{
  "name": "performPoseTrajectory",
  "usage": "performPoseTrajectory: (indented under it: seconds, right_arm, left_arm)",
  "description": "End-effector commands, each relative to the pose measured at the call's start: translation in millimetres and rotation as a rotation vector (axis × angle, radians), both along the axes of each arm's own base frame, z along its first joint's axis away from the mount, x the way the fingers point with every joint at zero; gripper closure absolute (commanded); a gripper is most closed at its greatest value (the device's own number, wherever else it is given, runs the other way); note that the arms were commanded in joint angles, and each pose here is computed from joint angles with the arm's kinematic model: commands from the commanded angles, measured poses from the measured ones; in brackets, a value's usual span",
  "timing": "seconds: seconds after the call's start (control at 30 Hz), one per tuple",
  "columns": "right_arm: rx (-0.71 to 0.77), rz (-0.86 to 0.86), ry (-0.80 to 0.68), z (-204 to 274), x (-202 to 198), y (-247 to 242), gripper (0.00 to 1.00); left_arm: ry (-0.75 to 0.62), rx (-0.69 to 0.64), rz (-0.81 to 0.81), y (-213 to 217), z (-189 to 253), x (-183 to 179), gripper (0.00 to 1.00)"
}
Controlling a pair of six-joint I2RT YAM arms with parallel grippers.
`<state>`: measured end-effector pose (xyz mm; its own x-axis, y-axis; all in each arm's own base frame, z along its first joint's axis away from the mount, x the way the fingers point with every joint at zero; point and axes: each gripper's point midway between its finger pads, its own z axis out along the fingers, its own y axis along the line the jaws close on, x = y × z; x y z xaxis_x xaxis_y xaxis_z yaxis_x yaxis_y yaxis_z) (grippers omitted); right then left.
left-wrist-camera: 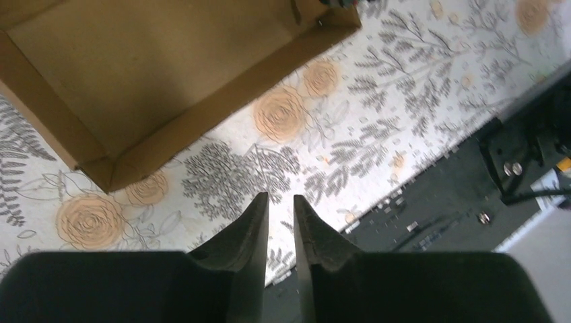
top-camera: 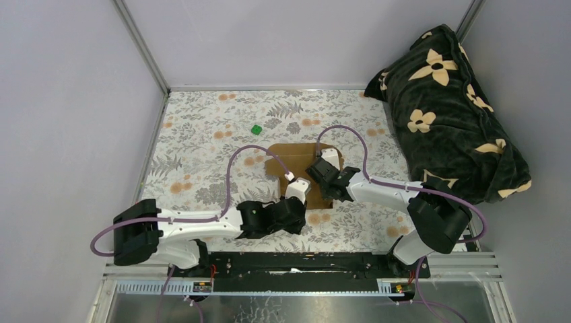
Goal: Fold the paper box
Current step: Fold the paper box at the center of the board.
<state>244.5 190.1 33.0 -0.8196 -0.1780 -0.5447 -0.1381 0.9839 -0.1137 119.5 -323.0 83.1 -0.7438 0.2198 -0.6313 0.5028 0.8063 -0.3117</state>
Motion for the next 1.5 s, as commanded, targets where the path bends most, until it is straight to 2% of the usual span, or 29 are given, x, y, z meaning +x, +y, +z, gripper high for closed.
performPoseTrajectory:
  seconds: [0.0, 0.27, 0.73, 1.0, 1.23, 1.33, 1.47]
  right_arm:
    - [0.055, -0.013, 0.000, 13, 3, 10, 0.75]
    - [0.064, -0.011, 0.018, 11, 1, 12, 0.76]
    - [0.043, -0.005, 0.040, 4, -6, 6, 0.76]
    - [0.035, -0.001, 0.048, 2, -8, 4, 0.75]
    - [0.023, 0.011, 0.064, -2, -10, 3, 0.75]
    - [0.015, 0.017, 0.072, -4, -12, 2, 0.78]
    - [0.001, 0.025, 0.086, -7, -14, 0, 0.87]
  left_arm:
    - [-0.145, -0.044, 0.105, -6, 2, 29, 0.75]
    - [-0.179, -0.023, 0.110, -17, -16, 35, 0.75]
    - [-0.274, -0.031, 0.197, -26, -10, 56, 0.75]
    - [-0.308, 0.002, 0.258, -16, -22, 66, 0.74]
    - [-0.348, -0.018, 0.296, -12, -12, 73, 0.72]
    - [-0.362, -0.023, 0.297, -15, -9, 79, 0.71]
    - [-0.371, -0.028, 0.300, -20, -8, 89, 0.71]
